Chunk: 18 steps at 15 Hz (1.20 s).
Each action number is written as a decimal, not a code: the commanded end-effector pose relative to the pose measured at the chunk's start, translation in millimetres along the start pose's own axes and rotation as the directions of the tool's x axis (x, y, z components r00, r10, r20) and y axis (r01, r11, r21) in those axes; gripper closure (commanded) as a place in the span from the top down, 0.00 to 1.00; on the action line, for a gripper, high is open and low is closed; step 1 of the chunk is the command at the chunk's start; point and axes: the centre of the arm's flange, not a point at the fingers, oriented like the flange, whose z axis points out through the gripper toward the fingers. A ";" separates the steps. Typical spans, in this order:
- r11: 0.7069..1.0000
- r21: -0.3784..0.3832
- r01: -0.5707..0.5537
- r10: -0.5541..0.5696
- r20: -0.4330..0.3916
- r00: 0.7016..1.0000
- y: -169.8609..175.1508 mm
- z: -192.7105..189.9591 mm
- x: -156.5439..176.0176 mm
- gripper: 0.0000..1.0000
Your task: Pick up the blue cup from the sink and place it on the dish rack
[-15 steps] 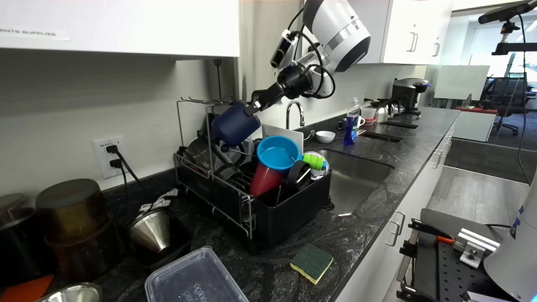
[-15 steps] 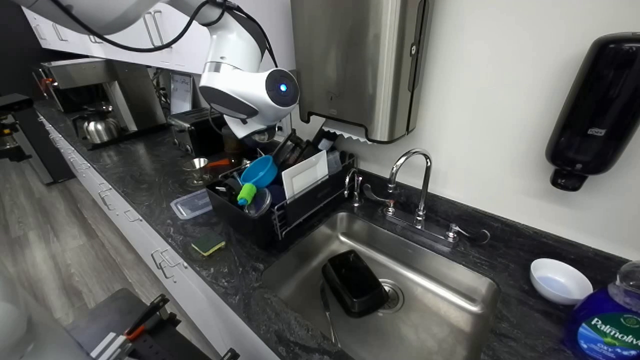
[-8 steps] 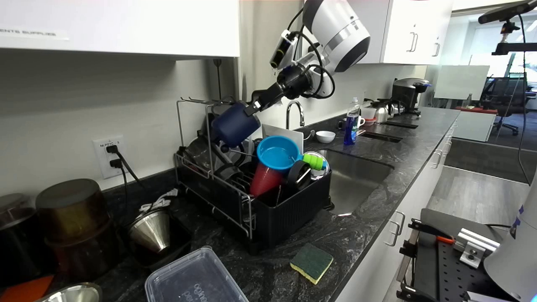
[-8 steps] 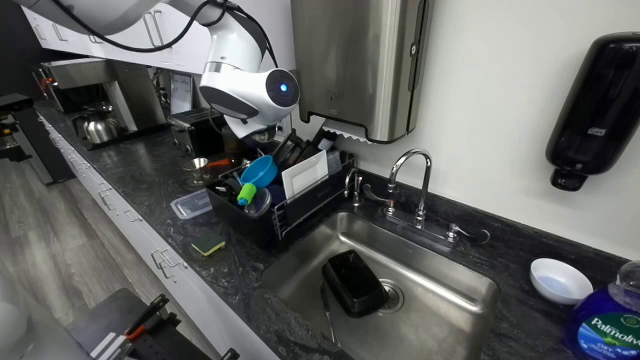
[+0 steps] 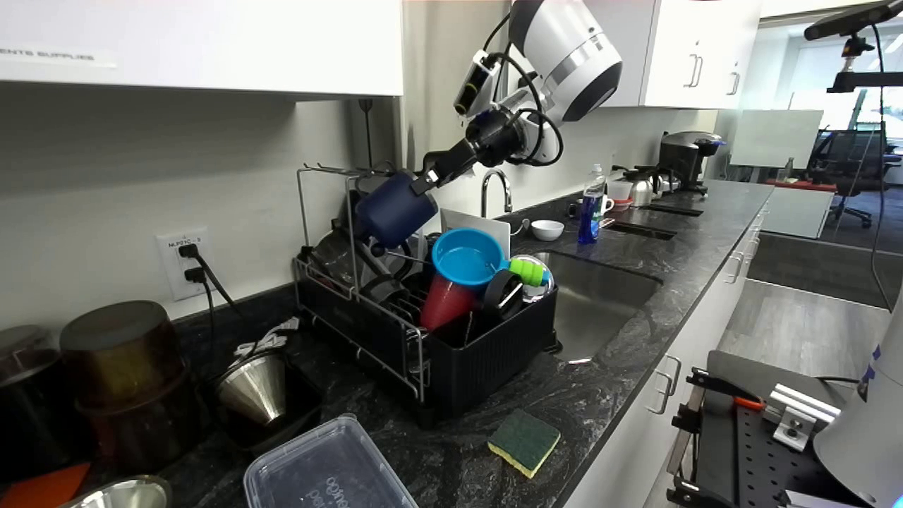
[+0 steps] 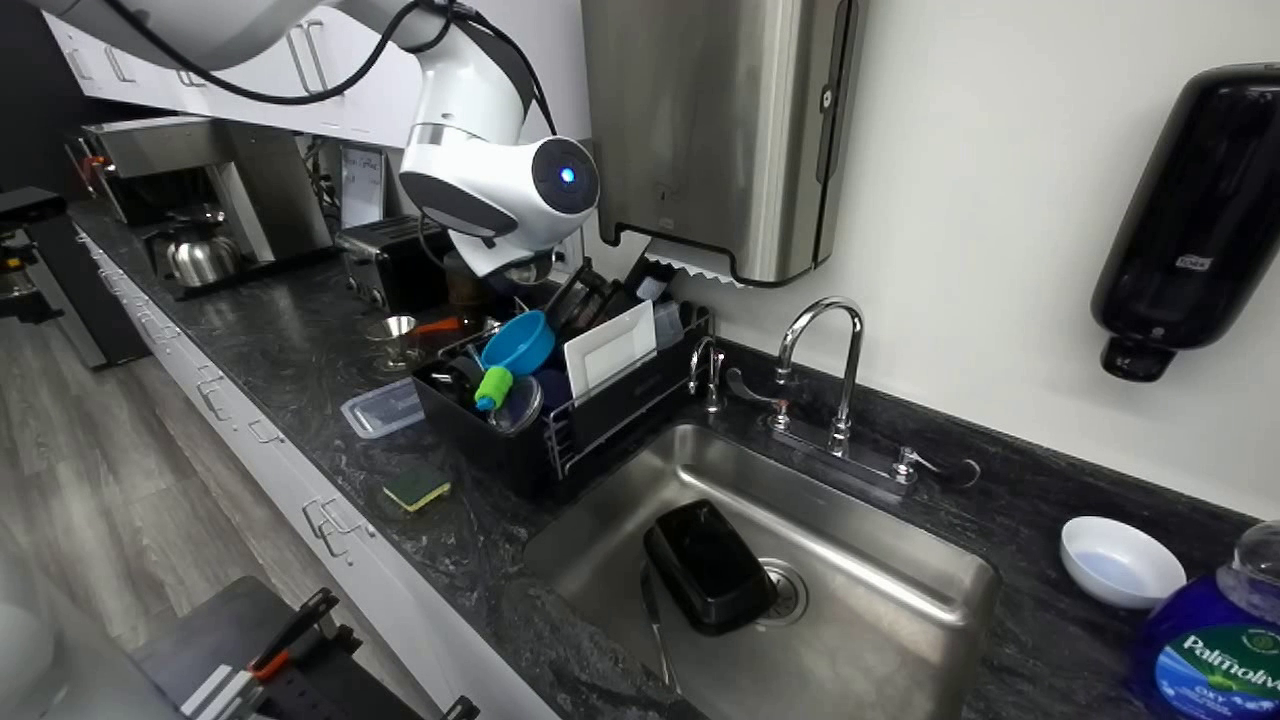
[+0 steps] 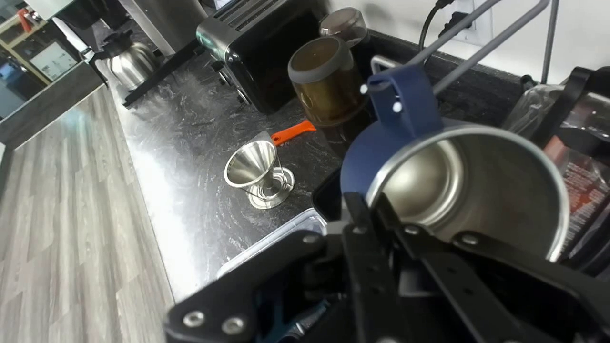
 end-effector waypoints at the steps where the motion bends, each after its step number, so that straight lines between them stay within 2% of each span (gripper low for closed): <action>1: 1.000 0.004 -0.018 0.018 0.024 1.000 -7.1 1.0 -3.8 0.39; 9: 1.000 0.008 -0.006 0.006 0.028 1.000 -10.9 -3.0 -6.3 0.95; 11: 1.000 0.012 0.005 -0.005 0.028 1.000 -12.0 -6.0 -7.3 1.00; 18: 0.998 0.033 0.051 -0.052 0.019 0.998 -16.4 -25.0 -18.0 1.00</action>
